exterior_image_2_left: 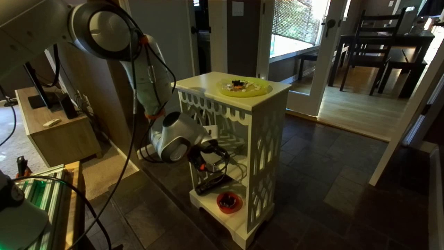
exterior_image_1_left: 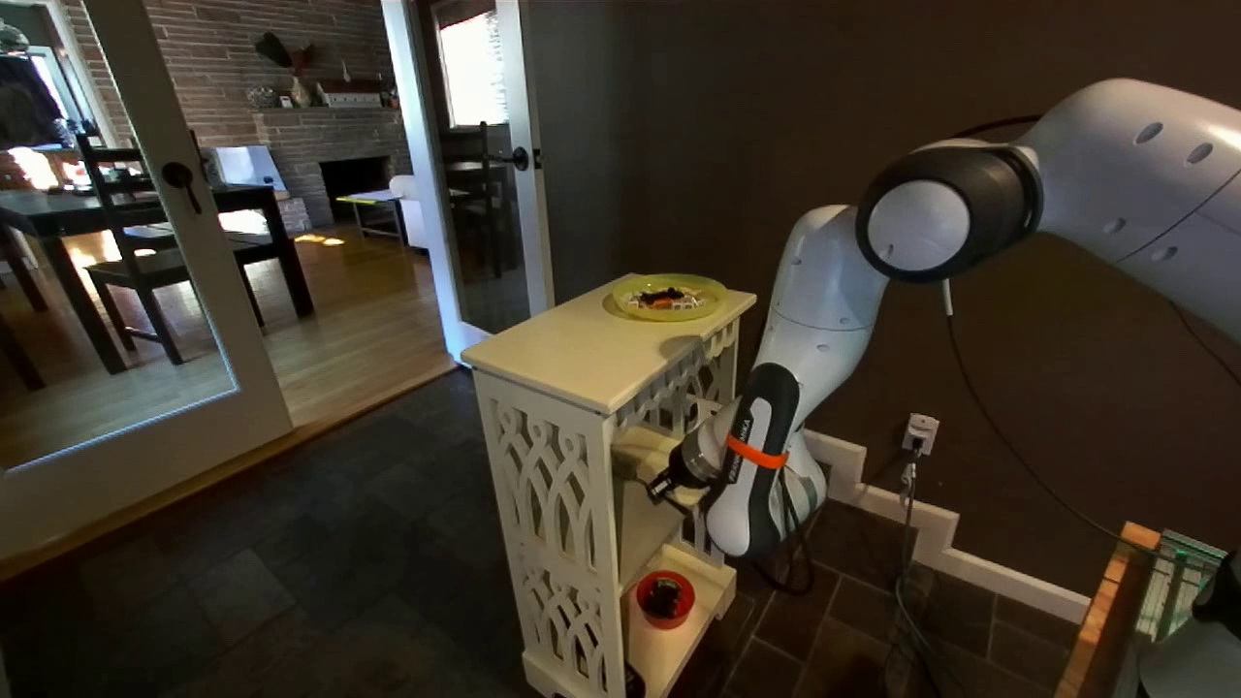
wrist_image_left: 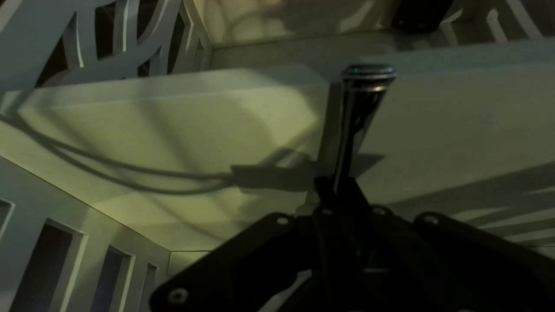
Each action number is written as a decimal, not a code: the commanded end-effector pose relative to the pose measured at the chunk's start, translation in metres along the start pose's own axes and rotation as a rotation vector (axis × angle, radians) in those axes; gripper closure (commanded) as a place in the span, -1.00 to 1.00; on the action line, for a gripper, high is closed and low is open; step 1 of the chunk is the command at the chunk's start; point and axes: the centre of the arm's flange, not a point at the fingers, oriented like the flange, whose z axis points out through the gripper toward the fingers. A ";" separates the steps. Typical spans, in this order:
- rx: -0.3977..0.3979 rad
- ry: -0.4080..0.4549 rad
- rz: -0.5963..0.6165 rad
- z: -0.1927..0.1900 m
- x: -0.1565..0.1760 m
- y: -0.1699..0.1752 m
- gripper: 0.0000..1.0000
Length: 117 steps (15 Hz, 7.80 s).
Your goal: Remove the silver spoon from the middle shelf and put it on the top
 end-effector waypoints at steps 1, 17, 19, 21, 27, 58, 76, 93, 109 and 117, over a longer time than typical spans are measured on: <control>-0.018 0.013 -0.037 -0.034 -0.011 0.000 0.96; -0.023 -0.047 -0.005 -0.150 -0.033 -0.003 0.96; -0.039 -0.060 0.046 -0.173 -0.042 -0.003 0.96; -0.071 -0.101 0.121 -0.189 -0.057 -0.001 0.96; -0.295 -0.193 0.368 -0.233 -0.110 0.017 0.96; -0.475 0.390 -0.192 -0.433 0.144 -0.065 0.96; 0.051 0.314 -0.356 -0.374 0.230 -0.079 0.82; 0.201 0.115 -0.246 -0.316 0.242 -0.054 0.96; 0.181 -0.012 -0.218 -0.267 0.259 -0.054 0.96; 0.191 -0.093 -0.228 -0.267 0.280 -0.059 0.96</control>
